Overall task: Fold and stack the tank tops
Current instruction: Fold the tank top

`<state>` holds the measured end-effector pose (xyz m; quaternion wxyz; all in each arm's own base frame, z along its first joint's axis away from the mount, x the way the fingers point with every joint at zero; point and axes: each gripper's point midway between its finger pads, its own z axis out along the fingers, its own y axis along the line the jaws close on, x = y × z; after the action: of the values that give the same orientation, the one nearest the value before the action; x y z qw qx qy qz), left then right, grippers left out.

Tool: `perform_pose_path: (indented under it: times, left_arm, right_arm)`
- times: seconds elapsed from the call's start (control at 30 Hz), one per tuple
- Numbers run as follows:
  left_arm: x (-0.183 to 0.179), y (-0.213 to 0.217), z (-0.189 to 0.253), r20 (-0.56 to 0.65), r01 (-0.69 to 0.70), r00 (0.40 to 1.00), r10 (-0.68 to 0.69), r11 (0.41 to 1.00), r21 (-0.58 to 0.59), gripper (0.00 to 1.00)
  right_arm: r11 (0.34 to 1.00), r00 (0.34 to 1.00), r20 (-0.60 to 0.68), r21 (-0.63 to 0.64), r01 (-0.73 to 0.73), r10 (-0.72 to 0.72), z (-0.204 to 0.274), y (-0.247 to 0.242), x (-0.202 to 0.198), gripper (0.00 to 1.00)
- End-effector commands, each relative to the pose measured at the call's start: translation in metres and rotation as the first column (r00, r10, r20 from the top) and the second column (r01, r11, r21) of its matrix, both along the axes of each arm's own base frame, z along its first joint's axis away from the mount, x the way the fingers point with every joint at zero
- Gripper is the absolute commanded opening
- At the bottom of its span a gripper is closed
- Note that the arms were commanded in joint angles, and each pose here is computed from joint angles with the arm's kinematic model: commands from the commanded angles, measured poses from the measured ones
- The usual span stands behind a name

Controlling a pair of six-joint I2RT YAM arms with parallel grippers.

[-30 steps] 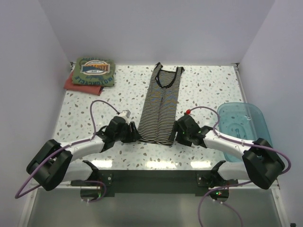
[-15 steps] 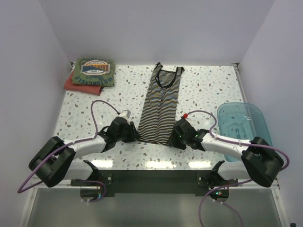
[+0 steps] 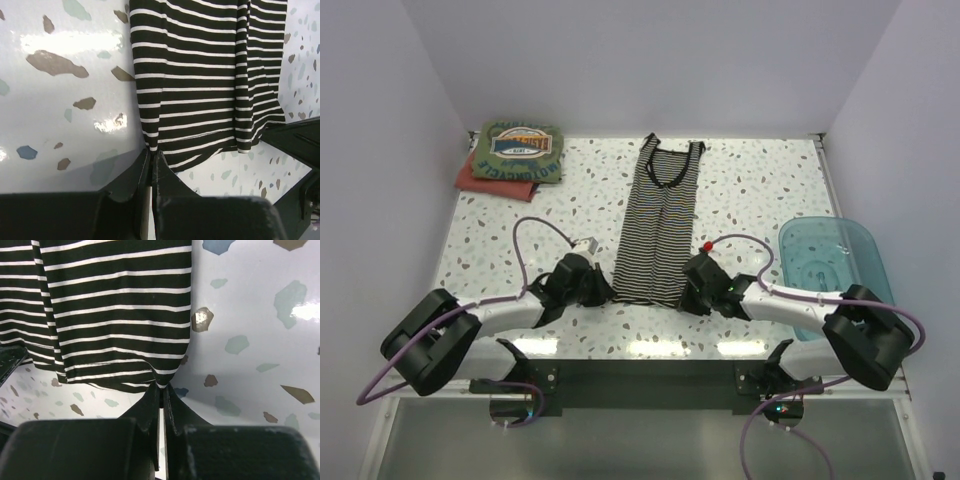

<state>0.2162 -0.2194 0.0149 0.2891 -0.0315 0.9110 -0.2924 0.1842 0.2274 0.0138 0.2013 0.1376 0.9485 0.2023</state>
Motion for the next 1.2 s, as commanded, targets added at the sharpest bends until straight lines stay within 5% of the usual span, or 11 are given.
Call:
perform_pose_path:
  times: [0.0,0.43,1.17]
  left_arm:
    - [-0.043,0.016,-0.031,-0.138,0.043,0.990,-0.033,0.996,0.073,0.01]
    - [-0.123,-0.001,-0.015,-0.186,0.038,0.982,-0.037,0.999,0.003,0.00]
    - [-0.062,-0.035,0.087,0.026,-0.056,0.998,0.057,0.998,-0.032,0.00]
  right_arm:
    - [0.981,0.998,-0.053,-0.187,-0.051,0.041,-0.018,-0.040,-0.028,0.00]
    - [0.976,0.991,0.044,-0.182,-0.120,0.130,0.015,-0.026,-0.098,0.00]
    - [0.964,0.967,0.230,-0.263,-0.043,0.106,0.092,-0.011,-0.053,0.00]
